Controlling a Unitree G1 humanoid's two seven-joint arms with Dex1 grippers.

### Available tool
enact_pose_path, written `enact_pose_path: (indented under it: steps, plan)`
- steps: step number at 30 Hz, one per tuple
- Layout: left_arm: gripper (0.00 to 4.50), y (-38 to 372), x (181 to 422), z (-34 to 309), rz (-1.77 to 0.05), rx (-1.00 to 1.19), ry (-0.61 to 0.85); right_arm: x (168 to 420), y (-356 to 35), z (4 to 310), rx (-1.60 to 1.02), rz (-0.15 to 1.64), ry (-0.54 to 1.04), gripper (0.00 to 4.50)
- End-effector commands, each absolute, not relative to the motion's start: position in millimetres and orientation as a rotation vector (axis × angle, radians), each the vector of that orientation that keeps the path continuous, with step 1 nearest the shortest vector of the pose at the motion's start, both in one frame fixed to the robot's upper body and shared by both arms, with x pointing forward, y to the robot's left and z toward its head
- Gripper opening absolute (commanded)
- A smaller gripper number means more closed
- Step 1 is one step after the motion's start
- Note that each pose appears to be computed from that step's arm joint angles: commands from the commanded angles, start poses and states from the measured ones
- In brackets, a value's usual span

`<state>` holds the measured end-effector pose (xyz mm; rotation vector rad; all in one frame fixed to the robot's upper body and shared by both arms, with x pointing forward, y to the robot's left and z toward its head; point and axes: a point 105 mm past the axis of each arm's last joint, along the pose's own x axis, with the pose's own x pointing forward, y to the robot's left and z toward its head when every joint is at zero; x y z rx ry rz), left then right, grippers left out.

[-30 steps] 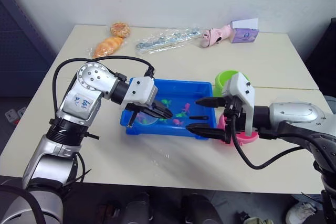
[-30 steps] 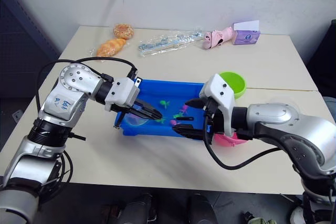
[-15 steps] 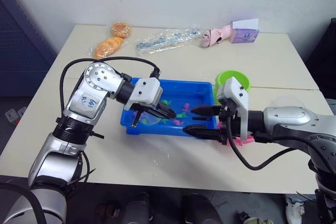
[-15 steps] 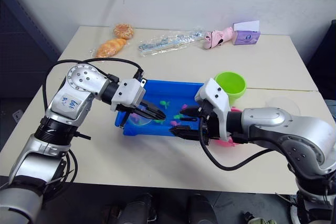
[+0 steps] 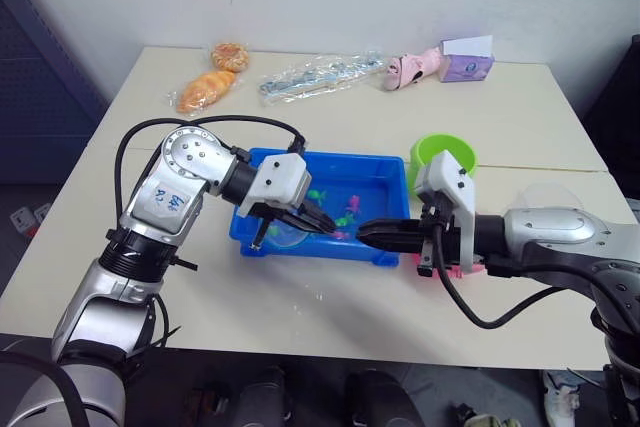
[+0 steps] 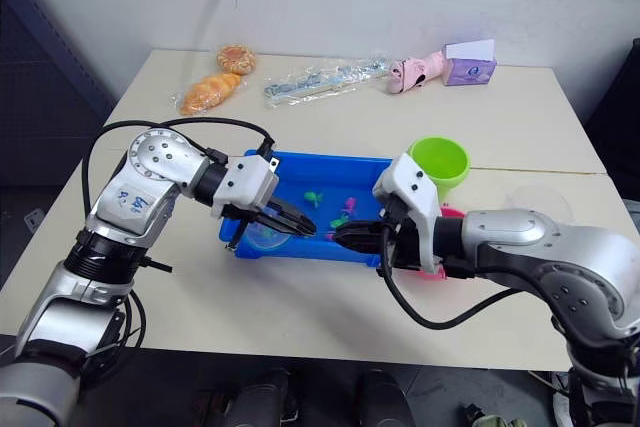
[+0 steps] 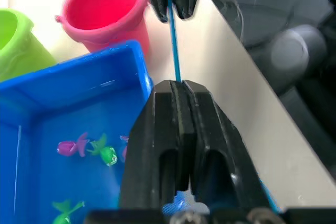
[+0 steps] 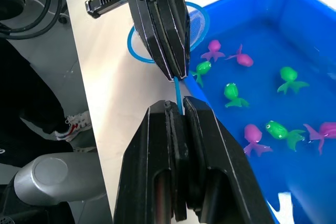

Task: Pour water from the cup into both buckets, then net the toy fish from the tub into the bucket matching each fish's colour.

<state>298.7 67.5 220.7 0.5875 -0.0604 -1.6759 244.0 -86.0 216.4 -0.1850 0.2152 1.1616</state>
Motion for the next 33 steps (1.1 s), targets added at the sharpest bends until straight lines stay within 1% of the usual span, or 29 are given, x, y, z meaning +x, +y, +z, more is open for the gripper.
enact_pose_path:
  steps: [1,2,4,5,6,7,10,12,13,16,19,26,33]
  plan:
    - [1.81,100,318,271,-1.469,0.269,-0.205,242,-97,239,-0.270,1.131,0.057,0.00]
    - [2.29,113,324,277,-1.413,0.219,-0.210,243,-101,241,-0.283,1.112,0.045,0.00]
    - [3.20,139,334,284,-1.316,0.196,-0.220,247,-114,243,-0.339,1.065,0.032,0.00]
    - [3.56,153,335,278,-1.287,0.240,-0.196,251,-124,241,-0.397,1.027,0.043,0.00]
    - [4.06,163,334,271,-1.274,0.280,-0.174,254,-132,240,-0.449,0.998,0.049,0.00]
    - [4.47,169,334,265,-1.272,0.308,-0.157,256,-138,239,-0.484,0.982,0.053,0.00]
    - [4.47,178,331,247,-1.269,0.356,-0.146,273,-154,240,-0.559,0.886,0.042,0.00]
    - [4.47,182,329,235,-1.276,0.376,-0.163,286,-163,238,-0.614,0.828,0.055,0.00]
    - [4.47,185,328,226,-1.283,0.380,-0.143,292,-168,235,-0.658,0.795,0.070,0.00]
    - [4.47,194,332,204,-1.226,0.342,-0.096,312,-183,223,-0.796,0.711,0.120,0.00]
    - [4.47,196,333,195,-1.201,0.312,-0.082,323,-187,217,-0.867,0.680,0.135,0.00]
    - [4.47,191,326,182,-1.185,0.297,-0.073,336,-180,200,-0.900,0.672,0.189,0.00]
    - [4.47,185,321,178,-1.190,0.295,-0.072,346,-169,194,-0.976,0.668,0.217,0.00]
